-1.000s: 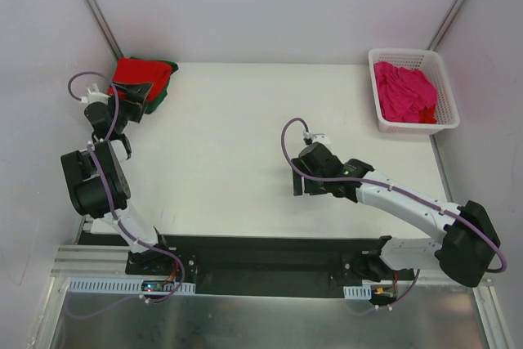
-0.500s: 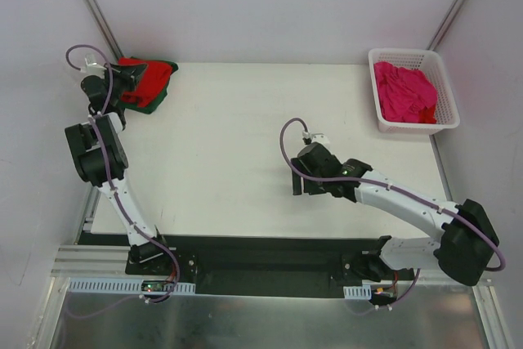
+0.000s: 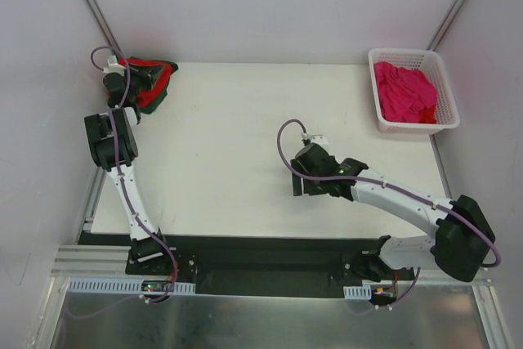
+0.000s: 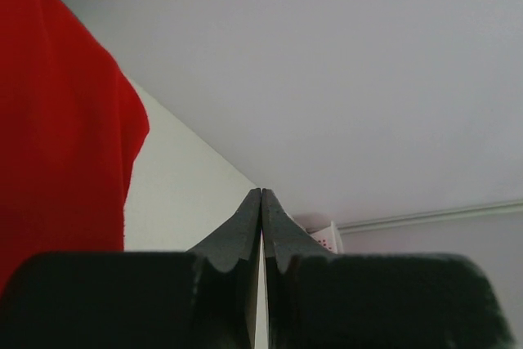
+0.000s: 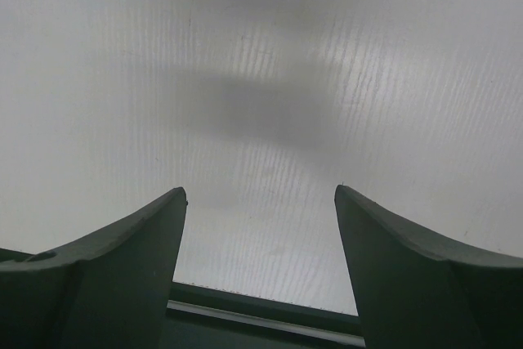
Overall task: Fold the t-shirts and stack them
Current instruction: Put the neatly folded tshirt into the corner of the board with the left arm
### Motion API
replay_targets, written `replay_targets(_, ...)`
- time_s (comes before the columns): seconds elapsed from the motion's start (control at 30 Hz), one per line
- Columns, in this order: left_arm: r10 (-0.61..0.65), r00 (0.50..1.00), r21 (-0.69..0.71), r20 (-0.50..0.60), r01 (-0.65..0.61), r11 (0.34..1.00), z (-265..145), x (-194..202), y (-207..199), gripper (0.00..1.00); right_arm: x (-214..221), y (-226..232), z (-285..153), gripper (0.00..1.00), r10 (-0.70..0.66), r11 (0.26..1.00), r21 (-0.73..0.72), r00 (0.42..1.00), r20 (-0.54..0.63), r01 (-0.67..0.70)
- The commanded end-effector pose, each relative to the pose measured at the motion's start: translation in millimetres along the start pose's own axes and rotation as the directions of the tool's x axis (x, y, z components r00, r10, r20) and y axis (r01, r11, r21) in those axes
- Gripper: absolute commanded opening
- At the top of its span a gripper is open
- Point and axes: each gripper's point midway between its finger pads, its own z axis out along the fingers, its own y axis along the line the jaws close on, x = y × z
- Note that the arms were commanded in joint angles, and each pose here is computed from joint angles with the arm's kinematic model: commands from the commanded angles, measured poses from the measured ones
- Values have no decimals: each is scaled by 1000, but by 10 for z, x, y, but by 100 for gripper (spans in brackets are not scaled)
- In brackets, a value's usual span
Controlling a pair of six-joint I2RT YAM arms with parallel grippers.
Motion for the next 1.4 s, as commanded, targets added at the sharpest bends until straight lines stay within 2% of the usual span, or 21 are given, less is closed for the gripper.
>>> replay_targets(0.0, 47, 998, -17, 37, -46, 999, 34, -87, -4, 0, -129, 18, -60, 77, 11, 1000, 14, 999, 32, -12)
replay_targets(0.3, 5, 998, -207, 59, 8, 978, -207, 89, 485, 0, -141, 29, -54, 77, 11, 1000, 9, 999, 35, -11)
replay_targets(0.5, -27, 997, -255, 68, 43, 966, -297, 185, 730, 0, -120, -7, -76, 77, 15, 1000, 12, 999, 41, -16)
replay_targets(0.67, -45, 997, -251, 62, 60, 966, -298, 231, 783, 0, -119, -16, -91, 77, 16, 1000, 12, 999, 44, -16)
replay_targets(0.87, -29, 999, -175, 43, 36, 984, -262, 190, 430, 0, -126, -26, -116, 77, 21, 1000, 9, 998, 52, -22)
replay_targets(1.1, 71, 997, -63, 10, -71, 996, -315, 162, -301, 0, -113, 3, -122, 77, 33, 999, -9, 998, 52, -32)
replay_targets(1.37, 254, 967, -88, -16, -254, 963, -261, 14, -525, 0, -93, -48, -147, 77, 32, 999, 1, 998, 58, -32)
